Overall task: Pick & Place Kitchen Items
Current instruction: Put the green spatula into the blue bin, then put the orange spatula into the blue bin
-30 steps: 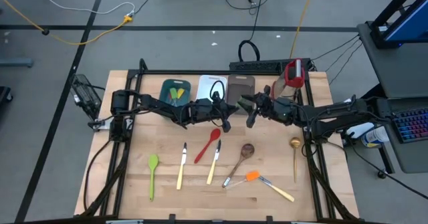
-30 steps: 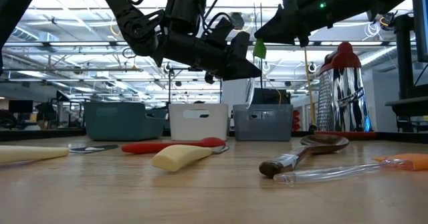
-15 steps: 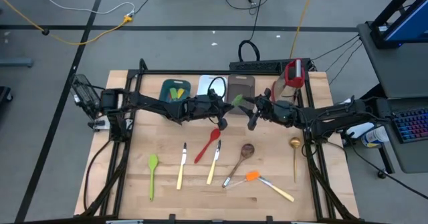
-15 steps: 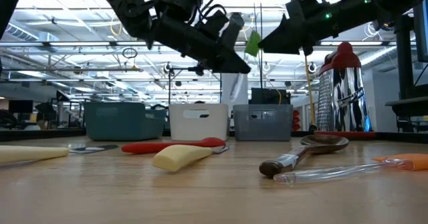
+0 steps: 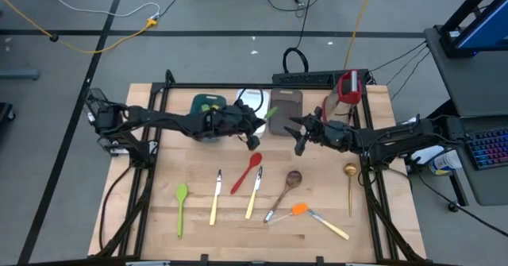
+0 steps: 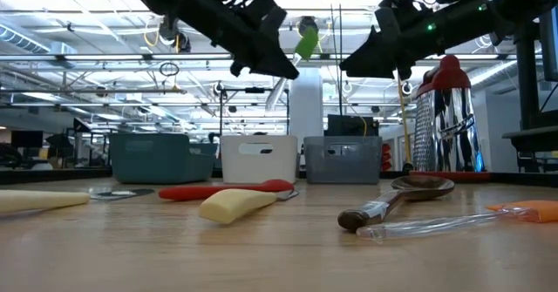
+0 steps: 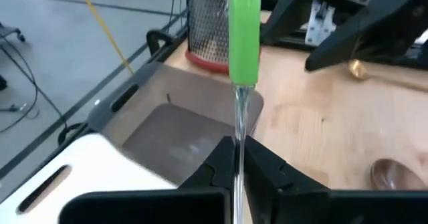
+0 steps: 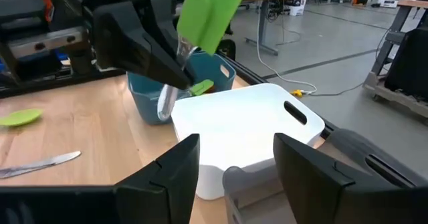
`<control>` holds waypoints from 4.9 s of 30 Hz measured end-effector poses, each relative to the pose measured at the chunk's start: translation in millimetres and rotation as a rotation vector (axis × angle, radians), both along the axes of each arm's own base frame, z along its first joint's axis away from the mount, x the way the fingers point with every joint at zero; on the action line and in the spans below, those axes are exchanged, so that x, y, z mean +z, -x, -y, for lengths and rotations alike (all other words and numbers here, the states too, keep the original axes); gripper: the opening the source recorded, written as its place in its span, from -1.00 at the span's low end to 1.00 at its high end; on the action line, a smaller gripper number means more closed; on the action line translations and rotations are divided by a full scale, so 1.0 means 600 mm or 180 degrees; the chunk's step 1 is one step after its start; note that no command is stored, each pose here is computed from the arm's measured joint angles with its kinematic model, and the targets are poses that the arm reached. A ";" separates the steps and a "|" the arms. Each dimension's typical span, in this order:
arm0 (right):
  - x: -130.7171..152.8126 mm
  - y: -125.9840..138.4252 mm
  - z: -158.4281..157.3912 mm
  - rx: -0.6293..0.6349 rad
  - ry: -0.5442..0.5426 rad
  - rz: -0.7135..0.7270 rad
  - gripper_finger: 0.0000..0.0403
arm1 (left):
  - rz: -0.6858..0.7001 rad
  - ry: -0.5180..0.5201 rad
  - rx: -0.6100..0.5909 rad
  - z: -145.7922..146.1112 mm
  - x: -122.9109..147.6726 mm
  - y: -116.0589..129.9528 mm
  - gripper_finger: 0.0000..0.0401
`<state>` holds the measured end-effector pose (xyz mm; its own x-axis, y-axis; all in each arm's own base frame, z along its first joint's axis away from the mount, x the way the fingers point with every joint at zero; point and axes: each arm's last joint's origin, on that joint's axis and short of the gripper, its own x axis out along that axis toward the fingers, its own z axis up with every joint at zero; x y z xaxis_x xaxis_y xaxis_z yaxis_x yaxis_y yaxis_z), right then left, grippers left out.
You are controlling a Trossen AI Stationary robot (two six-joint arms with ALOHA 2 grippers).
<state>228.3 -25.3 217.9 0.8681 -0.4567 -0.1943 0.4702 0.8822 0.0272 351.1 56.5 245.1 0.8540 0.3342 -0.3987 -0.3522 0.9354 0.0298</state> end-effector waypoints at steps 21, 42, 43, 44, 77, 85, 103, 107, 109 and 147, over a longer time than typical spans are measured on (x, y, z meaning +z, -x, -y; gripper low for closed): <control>0.000 0.000 0.000 0.0004 0.0000 0.0003 -0.13 | -0.0671 0.0119 0.0407 -0.038 0.055 0.106 -0.98; 0.000 0.000 0.000 0.0005 0.0000 0.0007 -0.13 | -0.1615 0.0628 0.1206 -0.115 0.014 0.190 -0.95; 0.000 0.000 0.000 0.0006 0.0000 0.0007 -0.13 | -0.1634 0.0670 0.1250 -0.117 0.009 0.193 -0.94; 0.000 0.000 0.000 0.0005 0.0000 0.0007 -0.13 | -0.1653 0.0708 0.1293 -0.119 0.004 0.197 -0.93; 0.004 -0.001 0.000 -0.0003 0.0006 0.0068 -0.13 | -0.1740 0.1460 0.2067 -0.109 -0.112 0.250 -0.88; 0.004 -0.001 0.000 -0.0001 0.0006 0.0068 -0.13 | -0.1739 0.1531 0.2034 -0.108 -0.113 0.250 -0.88; 0.004 -0.001 0.000 0.0001 0.0005 0.0067 -0.13 | -0.2003 0.1681 0.1939 -0.114 -0.152 0.236 -0.87; 0.004 -0.001 0.000 0.0003 0.0005 0.0068 -0.13 | -0.1972 0.1619 0.1893 -0.116 -0.151 0.234 -0.87; 0.004 -0.001 0.000 0.0003 0.0005 0.0067 -0.13 | -0.1949 0.1613 0.1906 -0.117 -0.150 0.233 -0.87; -0.013 -0.003 -0.038 0.1449 -0.0384 -0.0241 -0.03 | -0.1670 0.1534 0.1971 -0.132 -0.145 0.227 -0.20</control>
<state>229.9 -2.5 209.8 0.9561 -0.0036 -0.2930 0.0413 0.9916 0.1227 214.7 135.8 158.2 0.2521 0.3672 -0.8953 -0.8420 0.5393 -0.0159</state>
